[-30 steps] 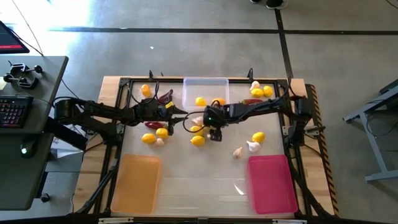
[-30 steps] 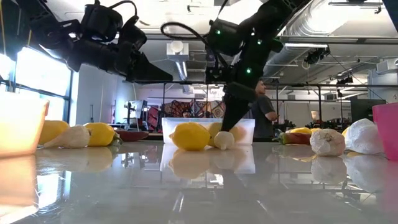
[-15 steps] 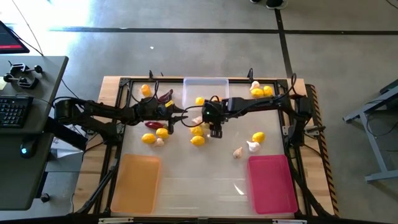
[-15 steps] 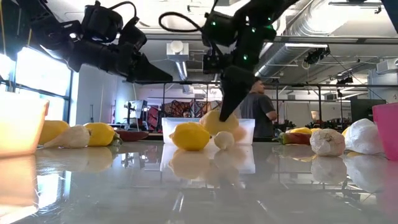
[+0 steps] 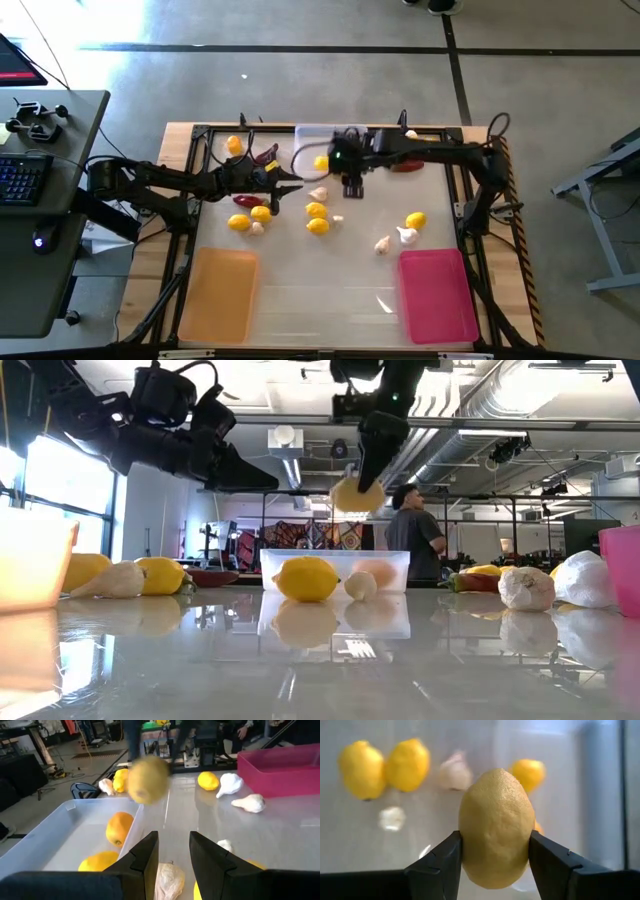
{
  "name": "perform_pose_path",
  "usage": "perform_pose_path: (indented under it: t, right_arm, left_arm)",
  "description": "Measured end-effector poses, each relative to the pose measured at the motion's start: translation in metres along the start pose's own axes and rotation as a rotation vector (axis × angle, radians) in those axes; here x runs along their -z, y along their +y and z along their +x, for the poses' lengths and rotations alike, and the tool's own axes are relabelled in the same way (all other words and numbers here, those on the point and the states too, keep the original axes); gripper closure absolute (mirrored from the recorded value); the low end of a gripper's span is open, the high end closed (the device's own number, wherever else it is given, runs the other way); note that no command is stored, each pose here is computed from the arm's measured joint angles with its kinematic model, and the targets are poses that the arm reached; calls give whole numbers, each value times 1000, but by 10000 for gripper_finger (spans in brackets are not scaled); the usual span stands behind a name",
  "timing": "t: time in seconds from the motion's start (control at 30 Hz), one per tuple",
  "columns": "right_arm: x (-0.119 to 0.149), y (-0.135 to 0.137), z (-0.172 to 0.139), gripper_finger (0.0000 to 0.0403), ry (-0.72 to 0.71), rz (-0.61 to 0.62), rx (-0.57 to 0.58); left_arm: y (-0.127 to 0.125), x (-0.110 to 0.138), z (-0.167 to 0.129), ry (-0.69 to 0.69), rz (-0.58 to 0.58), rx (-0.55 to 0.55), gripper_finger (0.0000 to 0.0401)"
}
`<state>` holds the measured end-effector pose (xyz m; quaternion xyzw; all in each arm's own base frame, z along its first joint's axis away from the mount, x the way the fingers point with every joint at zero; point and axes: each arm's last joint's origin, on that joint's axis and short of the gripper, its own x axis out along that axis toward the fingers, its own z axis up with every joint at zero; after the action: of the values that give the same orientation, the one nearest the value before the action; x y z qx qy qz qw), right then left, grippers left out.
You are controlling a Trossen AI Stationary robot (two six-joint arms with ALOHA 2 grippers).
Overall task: Sort produce into baskets
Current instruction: Put the top center lemon into the transparent bin
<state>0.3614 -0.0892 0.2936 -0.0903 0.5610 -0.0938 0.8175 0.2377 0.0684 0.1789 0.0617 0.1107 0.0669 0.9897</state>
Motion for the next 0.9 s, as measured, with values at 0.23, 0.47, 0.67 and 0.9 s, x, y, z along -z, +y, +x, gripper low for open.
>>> perform_pose_path:
  t: [0.23,0.47,0.67,0.9]
  right_arm:
    - [6,-53,-3,221,-48,3,86]
    - [25,-105,1,221,-105,54,73]
    - [37,-128,24,221,-78,39,40]
    - [37,-126,60,221,-45,39,-61]
  left_arm:
    - [0,-1,0,-5,-29,0,305]
    - [0,-1,0,-11,-31,-1,305]
    - [0,-1,0,-8,-36,0,305]
    - [0,-1,0,-7,-36,0,305]
